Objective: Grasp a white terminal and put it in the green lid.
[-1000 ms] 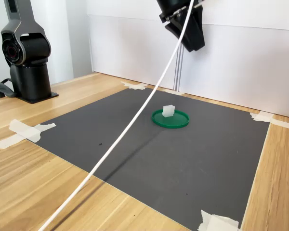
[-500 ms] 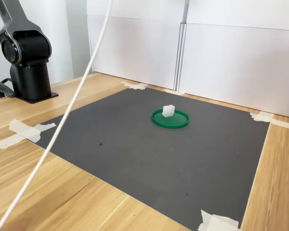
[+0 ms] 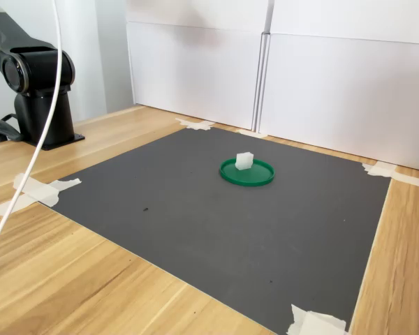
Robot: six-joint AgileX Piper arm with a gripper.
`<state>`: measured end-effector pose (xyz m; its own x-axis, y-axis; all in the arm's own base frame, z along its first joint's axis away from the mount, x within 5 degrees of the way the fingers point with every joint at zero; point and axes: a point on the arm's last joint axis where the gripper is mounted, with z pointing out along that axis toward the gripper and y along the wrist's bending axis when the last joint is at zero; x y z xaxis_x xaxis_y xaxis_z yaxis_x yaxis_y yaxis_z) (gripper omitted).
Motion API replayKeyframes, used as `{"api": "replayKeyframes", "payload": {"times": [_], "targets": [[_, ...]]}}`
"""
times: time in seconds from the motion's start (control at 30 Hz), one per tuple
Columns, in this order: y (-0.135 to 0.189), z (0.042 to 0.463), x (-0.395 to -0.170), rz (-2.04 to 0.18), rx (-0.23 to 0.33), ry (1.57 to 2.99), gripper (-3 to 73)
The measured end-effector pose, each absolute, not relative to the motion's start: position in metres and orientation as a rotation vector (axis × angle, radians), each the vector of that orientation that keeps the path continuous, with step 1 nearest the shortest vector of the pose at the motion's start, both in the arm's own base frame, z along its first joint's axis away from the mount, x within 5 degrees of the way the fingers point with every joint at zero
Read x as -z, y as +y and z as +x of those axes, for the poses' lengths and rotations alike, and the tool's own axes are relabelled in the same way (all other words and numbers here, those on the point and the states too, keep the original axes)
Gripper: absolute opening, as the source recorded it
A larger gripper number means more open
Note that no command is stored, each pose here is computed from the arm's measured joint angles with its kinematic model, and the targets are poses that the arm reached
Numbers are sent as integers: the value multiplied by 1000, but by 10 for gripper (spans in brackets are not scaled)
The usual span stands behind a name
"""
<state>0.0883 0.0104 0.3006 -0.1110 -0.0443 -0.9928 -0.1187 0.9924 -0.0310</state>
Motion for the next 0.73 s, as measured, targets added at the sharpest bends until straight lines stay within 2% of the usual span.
{"api": "replayKeyframes", "payload": {"times": [0.37,0.73], "targets": [[10,57,-253,-129,-54,1612,-21],[10,44,-247,-127,-48,1529,-21]]}}
